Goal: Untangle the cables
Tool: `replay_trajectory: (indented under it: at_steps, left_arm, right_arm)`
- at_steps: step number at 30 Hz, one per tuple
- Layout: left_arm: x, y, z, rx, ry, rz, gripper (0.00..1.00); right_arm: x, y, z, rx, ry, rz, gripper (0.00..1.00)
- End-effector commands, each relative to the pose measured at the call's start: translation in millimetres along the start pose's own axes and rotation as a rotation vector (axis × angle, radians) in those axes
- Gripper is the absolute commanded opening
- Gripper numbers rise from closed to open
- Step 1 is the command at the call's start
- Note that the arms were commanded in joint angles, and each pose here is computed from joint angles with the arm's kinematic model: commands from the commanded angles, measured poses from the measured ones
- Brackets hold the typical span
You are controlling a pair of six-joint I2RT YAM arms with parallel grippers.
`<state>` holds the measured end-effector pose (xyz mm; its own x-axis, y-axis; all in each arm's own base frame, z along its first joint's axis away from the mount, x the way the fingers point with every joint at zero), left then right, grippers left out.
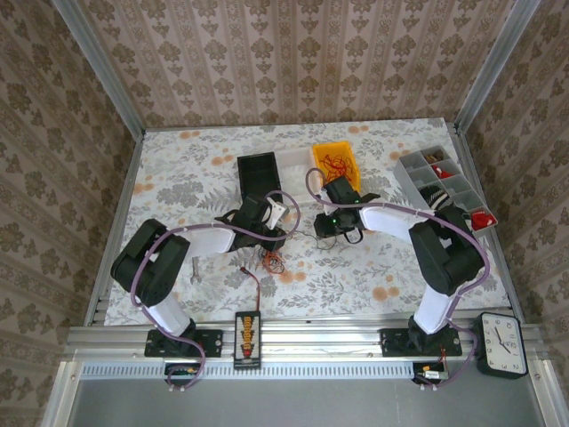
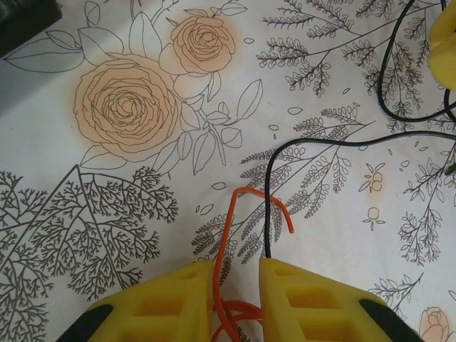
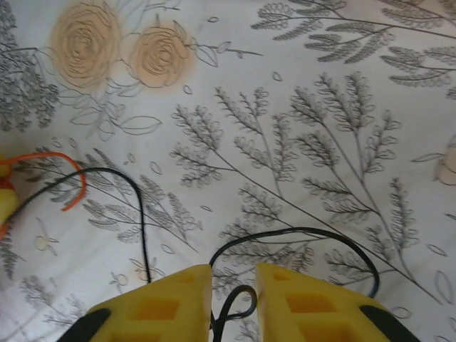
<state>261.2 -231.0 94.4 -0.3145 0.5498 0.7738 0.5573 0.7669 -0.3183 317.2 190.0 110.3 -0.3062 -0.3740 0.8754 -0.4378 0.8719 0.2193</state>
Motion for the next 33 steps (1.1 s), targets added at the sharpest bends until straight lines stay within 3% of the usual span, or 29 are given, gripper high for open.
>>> replay_trajectory:
  at_steps: [1, 6, 15, 26, 33]
  left_arm:
    - [-3, -3, 0, -0.001, 0.005, 0.017, 0.24]
    - [-3, -3, 2, 0.003, 0.007, 0.015, 0.24]
    - [-3, -3, 1, 0.007, 0.001, 0.014, 0.24]
    - [-5, -3, 1, 0.013, 0.007, 0.016, 0.24]
    - [-6, -2, 3, 0.017, 0.008, 0.012, 0.24]
  right_arm:
    - [-2, 10, 1, 0.027, 0.042, -0.078, 0.32]
    - [-9, 17, 9, 0.069, 0.094, -0.085, 0.4]
    - [-22, 31, 14, 0.154, 0.167, -0.037, 0.41]
    - [-3, 45, 13, 0.197, 0.117, -0.115, 0.42]
    - [10, 55, 20, 0.222, 0.108, -0.189, 0.48]
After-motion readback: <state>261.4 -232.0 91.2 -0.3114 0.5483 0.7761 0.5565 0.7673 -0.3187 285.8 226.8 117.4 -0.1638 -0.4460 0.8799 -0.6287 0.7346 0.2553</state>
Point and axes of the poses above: each hand's point on the last joint's axis, 136 mm out from that joint toward the fingers, its own x axis back along the fingers, its own y axis along the line the jaws close on, z = x × y, the point moved 8 cm from there along x, back along the fingers, and after that the axes turned 7 degrees about x, right-handed, at the moved point
